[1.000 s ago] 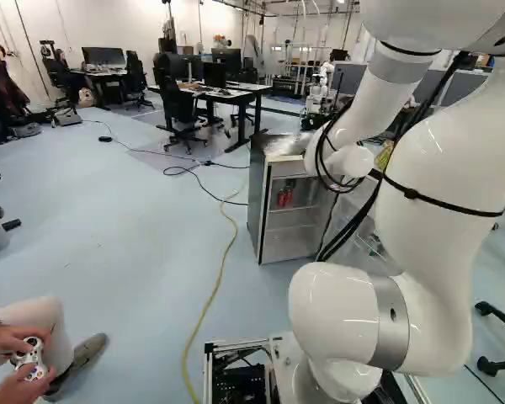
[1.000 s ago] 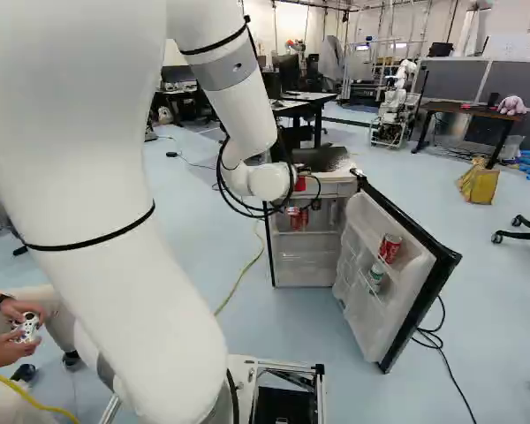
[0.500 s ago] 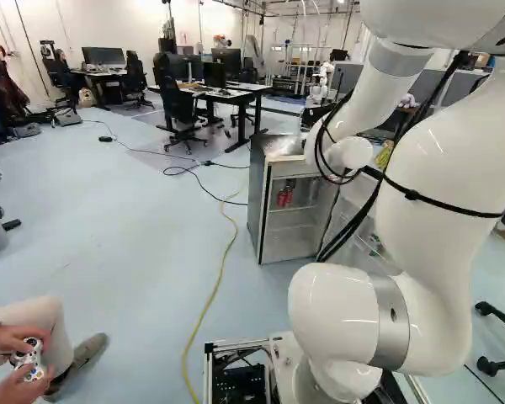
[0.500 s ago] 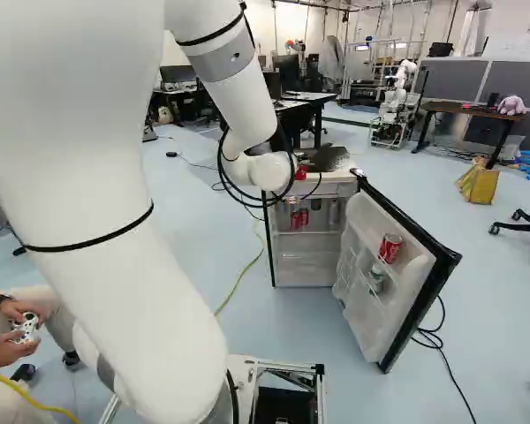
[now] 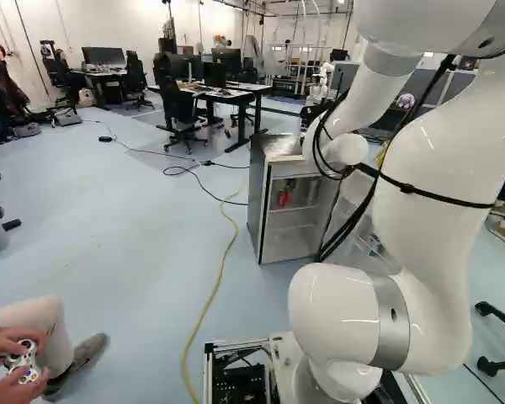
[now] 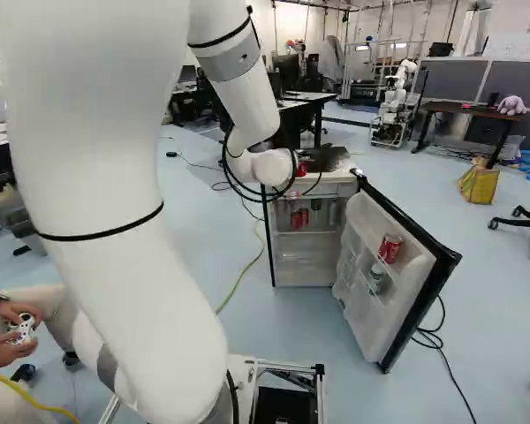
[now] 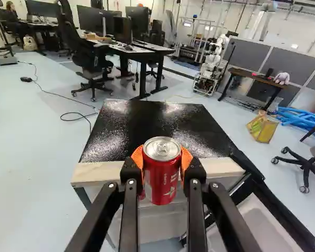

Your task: Grab a drink from the fridge

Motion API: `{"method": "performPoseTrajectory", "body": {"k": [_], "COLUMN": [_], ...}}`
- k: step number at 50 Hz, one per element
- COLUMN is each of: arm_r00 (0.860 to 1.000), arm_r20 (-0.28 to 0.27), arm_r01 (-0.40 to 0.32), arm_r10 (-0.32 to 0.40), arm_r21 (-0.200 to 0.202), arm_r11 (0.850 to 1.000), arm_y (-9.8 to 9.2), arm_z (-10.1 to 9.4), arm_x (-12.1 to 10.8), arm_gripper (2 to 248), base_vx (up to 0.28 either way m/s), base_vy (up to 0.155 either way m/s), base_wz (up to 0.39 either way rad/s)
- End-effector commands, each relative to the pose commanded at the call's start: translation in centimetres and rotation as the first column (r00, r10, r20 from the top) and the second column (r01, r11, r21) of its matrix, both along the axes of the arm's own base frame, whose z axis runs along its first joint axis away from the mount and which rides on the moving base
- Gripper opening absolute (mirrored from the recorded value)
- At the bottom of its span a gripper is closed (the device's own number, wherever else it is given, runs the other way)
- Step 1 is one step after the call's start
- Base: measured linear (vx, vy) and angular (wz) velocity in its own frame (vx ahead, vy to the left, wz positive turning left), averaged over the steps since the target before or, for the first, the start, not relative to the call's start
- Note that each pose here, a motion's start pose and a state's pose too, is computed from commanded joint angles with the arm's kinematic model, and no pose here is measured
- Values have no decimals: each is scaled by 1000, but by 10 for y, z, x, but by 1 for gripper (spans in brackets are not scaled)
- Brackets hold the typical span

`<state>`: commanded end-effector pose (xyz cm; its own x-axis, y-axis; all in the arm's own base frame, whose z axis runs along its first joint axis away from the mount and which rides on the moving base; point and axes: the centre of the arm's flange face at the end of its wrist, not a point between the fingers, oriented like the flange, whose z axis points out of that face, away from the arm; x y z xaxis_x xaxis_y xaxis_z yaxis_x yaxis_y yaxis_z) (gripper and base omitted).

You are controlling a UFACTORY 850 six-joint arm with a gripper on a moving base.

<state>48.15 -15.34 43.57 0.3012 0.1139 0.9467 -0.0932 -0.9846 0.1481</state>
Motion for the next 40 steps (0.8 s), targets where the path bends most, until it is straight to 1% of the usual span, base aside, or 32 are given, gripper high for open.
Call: {"method": "performPoseTrajectory", "body": {"k": [40], "arm_r00": [1000], "arm_r20": [14], "arm_r01": [-17], "arm_r10": [17], "arm_r21": [-3], "arm_r11": [1000], "arm_y": [-4], "arm_z": [-3], "arm_x": [42], "arm_gripper": [89], "base_vx": [0], "base_vy": [0], "base_wz": [0]}}
